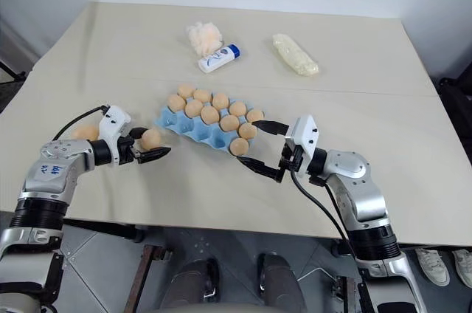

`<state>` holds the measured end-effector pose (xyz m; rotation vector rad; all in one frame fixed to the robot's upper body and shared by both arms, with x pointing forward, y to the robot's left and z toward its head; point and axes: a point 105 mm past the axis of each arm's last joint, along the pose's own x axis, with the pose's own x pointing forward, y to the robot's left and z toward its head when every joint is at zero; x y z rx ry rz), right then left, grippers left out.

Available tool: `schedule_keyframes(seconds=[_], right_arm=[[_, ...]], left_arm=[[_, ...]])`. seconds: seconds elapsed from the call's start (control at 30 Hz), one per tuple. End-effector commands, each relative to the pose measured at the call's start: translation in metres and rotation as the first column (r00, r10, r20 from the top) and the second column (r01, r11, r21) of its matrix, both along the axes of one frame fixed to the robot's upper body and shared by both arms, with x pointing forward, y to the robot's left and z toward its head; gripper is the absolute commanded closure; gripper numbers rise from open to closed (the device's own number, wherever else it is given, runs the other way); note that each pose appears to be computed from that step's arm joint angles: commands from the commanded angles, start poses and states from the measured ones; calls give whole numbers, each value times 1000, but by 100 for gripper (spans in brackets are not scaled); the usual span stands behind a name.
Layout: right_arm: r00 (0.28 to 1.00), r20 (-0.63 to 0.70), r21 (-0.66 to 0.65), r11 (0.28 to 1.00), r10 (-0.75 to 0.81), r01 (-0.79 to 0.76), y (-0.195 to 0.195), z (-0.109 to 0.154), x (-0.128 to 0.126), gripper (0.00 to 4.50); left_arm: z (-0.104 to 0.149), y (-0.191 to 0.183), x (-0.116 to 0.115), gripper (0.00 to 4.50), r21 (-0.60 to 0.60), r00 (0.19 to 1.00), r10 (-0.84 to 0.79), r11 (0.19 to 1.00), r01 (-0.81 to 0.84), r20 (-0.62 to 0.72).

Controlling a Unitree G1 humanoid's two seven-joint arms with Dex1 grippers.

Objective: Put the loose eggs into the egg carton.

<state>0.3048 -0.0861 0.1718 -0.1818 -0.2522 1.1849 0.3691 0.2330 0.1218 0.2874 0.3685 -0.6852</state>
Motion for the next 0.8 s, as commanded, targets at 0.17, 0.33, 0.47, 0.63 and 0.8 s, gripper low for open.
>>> schedule_keyframes(seconds=[0.17, 0.33, 0.47, 0.63, 0.8], right_arm=[[998, 65, 18, 1000, -6, 4, 1, 13, -1, 0], [998, 60, 22, 1000, -9, 8, 1, 11, -1, 0], [998, 59, 22, 1000, -3, 2, 3, 11, -1, 0], [999, 55, 23, 1000, 1, -2, 6, 8, -2, 0], [999, 46, 14, 1000, 10, -10, 8, 5, -4, 0]], left_arm=[[10, -1, 6, 2, 18, 999, -9, 1000, 8, 40], [6, 2, 1, 2, 23, 999, -5, 1000, 4, 54], [5, 4, -1, 43, -2, 998, 4, 1000, -4, 64], [7, 4, -8, 182, -18, 994, -20, 1000, 22, 109], [41, -15, -25, 235, -108, 944, -136, 978, 176, 302]])
